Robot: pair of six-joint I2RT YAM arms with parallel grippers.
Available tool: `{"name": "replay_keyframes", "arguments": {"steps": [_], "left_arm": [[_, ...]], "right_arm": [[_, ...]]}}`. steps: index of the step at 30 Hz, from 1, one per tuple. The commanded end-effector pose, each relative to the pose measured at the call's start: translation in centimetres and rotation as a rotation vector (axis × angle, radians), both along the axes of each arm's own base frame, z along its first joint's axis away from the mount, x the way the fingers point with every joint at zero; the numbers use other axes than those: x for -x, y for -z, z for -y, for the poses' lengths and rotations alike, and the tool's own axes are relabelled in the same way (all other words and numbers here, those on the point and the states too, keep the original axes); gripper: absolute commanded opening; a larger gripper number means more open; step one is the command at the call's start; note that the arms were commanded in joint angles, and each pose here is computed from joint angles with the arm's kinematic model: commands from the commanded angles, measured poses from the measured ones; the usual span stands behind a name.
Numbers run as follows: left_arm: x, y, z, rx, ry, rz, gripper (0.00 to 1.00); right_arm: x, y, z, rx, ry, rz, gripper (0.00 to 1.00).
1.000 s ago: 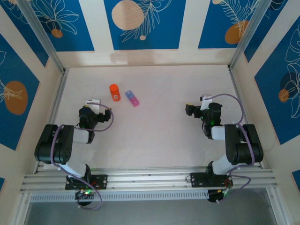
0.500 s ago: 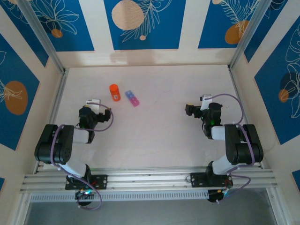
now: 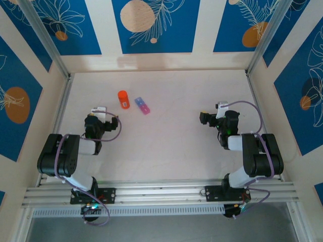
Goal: Sort the pills into containers
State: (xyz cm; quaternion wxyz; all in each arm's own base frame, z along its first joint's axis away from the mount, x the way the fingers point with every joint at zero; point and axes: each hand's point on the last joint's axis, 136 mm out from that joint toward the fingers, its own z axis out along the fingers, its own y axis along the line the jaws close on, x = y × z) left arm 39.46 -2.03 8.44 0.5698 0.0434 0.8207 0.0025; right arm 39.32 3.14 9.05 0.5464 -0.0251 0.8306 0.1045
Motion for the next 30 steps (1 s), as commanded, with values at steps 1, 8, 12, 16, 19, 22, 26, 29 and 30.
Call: {"name": "replay_keyframes", "arguments": {"steps": [1,8,12,16,19,22,26,29,30], "left_arm": [[0.2,-1.0,-0.3,-0.015,-0.034,0.048,1.00],[2.3,-5.3,-1.8,-0.085,-0.188,0.139,1.00],[3.4,-7.5,-2.5,-0.073,-0.266,0.182,1.00],[4.3,-9.7,-2.1,0.040,-0.256,0.223,1.00],[4.7,-10.3,-2.0,0.132,-0.269,0.210,1.00],[5.1,-10.8,-2.3,0.226,-0.310,0.208,1.00],[5.6,-11.7,-3.7,0.352,-0.433,0.201,1.00],[5.9,-12.1,-3.4,0.411,-0.443,0.144,1.00],[6.0,-12.0,-3.2,0.427,-0.442,0.124,1.00]], "right_arm": [[-0.3,-0.3,-0.2,0.006,-0.004,0.006,0.99],[-0.2,-0.6,-0.3,0.045,0.022,0.027,0.99],[-0.2,-1.3,0.4,0.049,0.067,0.023,0.99],[-0.6,-2.3,0.5,0.086,0.107,-0.029,0.99],[-0.7,-2.9,0.5,0.121,0.142,-0.045,0.99],[-0.9,-3.3,1.2,0.114,0.206,-0.105,0.99],[-1.2,-5.2,-0.3,0.060,0.165,-0.139,0.99],[-1.3,-6.8,-2.7,0.059,0.081,-0.147,0.99],[-1.2,-7.1,-3.5,0.060,0.052,-0.153,0.99]]}}
